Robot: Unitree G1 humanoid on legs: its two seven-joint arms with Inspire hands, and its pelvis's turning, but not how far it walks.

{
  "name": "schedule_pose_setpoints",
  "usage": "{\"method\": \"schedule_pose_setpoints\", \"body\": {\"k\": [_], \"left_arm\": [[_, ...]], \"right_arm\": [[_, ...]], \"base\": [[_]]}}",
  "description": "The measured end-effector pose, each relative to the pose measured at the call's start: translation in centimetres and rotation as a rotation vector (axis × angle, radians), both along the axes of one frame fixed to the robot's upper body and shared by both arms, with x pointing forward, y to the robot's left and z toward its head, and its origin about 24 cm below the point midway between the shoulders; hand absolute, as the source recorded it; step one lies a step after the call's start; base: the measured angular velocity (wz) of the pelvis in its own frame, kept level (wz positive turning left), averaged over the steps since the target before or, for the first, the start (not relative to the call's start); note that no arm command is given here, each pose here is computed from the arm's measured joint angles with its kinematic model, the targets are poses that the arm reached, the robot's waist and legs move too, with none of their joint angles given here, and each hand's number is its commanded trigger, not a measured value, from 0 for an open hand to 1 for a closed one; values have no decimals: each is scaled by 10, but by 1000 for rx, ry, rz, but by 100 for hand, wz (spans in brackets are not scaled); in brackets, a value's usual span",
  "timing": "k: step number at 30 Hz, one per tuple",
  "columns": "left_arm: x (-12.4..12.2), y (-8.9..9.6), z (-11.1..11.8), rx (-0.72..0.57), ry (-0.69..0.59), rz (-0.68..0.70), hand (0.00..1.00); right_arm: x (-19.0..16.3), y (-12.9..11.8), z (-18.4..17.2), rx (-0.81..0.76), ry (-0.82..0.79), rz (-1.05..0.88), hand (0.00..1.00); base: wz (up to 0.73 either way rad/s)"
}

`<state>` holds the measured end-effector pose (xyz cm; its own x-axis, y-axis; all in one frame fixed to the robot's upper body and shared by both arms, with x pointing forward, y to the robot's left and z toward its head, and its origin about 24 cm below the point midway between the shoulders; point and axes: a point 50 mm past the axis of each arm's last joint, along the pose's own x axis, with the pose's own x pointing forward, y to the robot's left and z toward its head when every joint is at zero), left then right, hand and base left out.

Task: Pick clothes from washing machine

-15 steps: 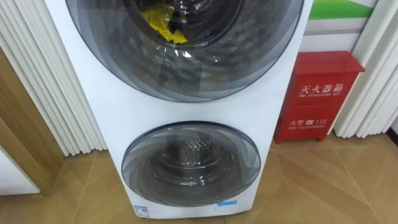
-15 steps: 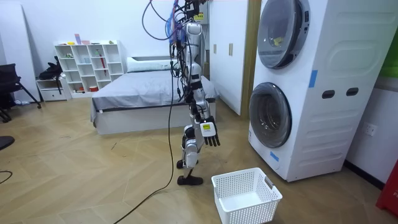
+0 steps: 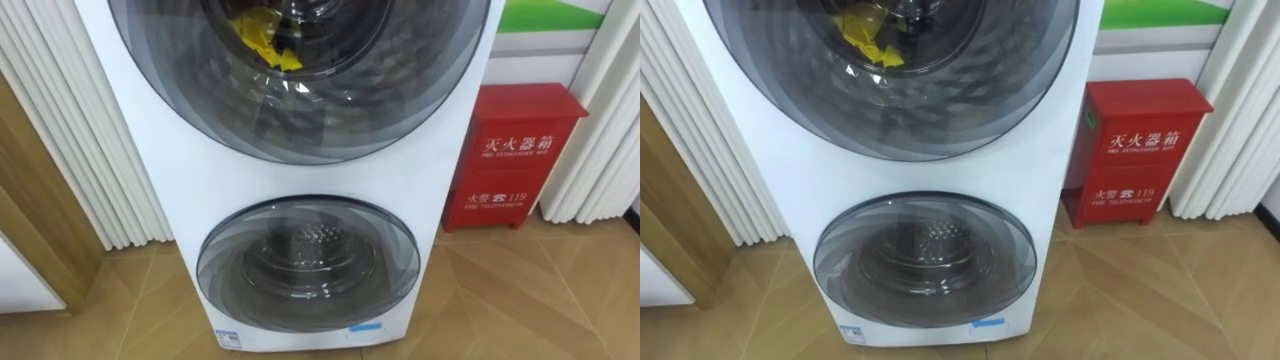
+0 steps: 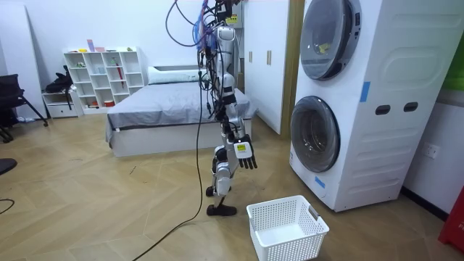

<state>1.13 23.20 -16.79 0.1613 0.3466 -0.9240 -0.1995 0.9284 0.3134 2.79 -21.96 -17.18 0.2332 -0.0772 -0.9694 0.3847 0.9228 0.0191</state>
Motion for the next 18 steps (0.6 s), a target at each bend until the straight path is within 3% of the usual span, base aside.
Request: {"method": "schedule_pose_setpoints", "body": {"k": [8,10,14,18], "left_arm": [[3,2,0,-26,-6,-3,0],[3,4,1,-24,-8,3,0],[11,10,2,-6,-18,-27,0],[14,17,5,21,-8,-75,0]], "right_arm": [[15,-1,1,-20,-1,8,0],[38,-4,7,-51,-61,34,0],[130,-25,41,-144,-338,-26,0],[211,-36,101,-214,-652,-50,0]], "base": [[0],[0],[14],[8]]}}
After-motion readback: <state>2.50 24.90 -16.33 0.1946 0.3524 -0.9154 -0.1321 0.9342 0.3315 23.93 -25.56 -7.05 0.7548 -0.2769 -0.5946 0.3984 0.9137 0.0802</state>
